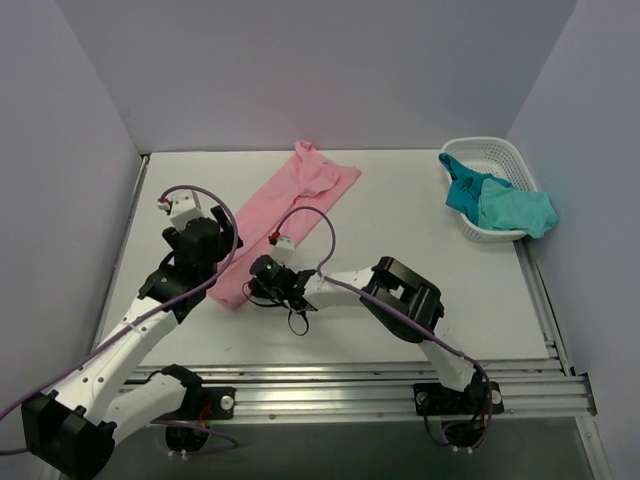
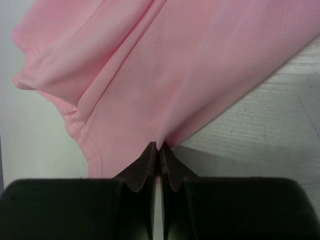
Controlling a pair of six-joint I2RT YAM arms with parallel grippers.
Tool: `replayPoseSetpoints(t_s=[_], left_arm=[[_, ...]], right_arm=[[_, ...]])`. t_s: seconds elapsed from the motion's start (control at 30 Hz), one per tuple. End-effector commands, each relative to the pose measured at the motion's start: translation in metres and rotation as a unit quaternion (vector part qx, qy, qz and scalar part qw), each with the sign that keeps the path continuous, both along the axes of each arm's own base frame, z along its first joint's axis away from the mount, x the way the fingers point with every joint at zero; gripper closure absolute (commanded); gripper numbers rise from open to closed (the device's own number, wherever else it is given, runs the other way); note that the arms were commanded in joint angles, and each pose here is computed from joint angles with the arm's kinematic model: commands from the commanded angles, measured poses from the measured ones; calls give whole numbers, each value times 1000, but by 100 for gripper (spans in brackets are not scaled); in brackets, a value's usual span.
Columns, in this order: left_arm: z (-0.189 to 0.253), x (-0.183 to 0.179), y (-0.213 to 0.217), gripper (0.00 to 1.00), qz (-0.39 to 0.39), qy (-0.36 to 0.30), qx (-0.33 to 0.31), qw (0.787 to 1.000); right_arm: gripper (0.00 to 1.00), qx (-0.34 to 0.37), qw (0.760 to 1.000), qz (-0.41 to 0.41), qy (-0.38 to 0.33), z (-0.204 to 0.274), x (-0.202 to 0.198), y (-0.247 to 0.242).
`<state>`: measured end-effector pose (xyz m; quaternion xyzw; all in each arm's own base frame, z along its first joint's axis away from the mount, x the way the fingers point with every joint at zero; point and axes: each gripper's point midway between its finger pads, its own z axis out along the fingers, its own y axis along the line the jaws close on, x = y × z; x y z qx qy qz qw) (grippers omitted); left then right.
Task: Fold and stack the t-shirts
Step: Fold the tshirt
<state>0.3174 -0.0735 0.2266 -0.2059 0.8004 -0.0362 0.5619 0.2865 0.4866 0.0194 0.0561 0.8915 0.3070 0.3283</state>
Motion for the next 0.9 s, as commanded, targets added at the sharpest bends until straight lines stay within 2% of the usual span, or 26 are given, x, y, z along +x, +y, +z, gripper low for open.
replayPoseSetpoints(t_s=[0.0,0.13,0.2,0.23,0.3,0.4,0.6,0.7,0.83,0.87], left_arm=[[4,-3,4,14,5,-8,-7,1000],[2,-3,4,14,5,-2,-7,1000],[1,-5,3,14,1,0,-12,1000],[-1,-6,1,14,1,2,-22,1000],[-10,-11,-11,14,-23,23,-48,998],[-21,-19,-36,16,-67,41,-82,994],[-58,-48,-58,15,-101,78,-66,990],[-87,-58,-69,16,-114,102,-69,986],[-112,-68,-88,16,-131,116,-74,982],[-119,-68,-90,16,-129,121,-66,982]], right_arm=[[100,-30,999,-9,11,-13,-4,-14],[100,-45,999,-29,1,2,-4,-40],[100,-79,995,-54,0,-4,-3,-75],[100,-73,995,-64,-10,13,-2,-85],[100,-106,990,-90,-9,8,-3,-122],[100,-130,984,-123,-21,27,-3,-166],[100,-160,969,-188,-21,31,-17,-247],[100,-176,962,-209,-20,27,-23,-275],[100,-178,963,-202,-13,20,-28,-281],[80,-178,963,-201,-11,19,-28,-280]])
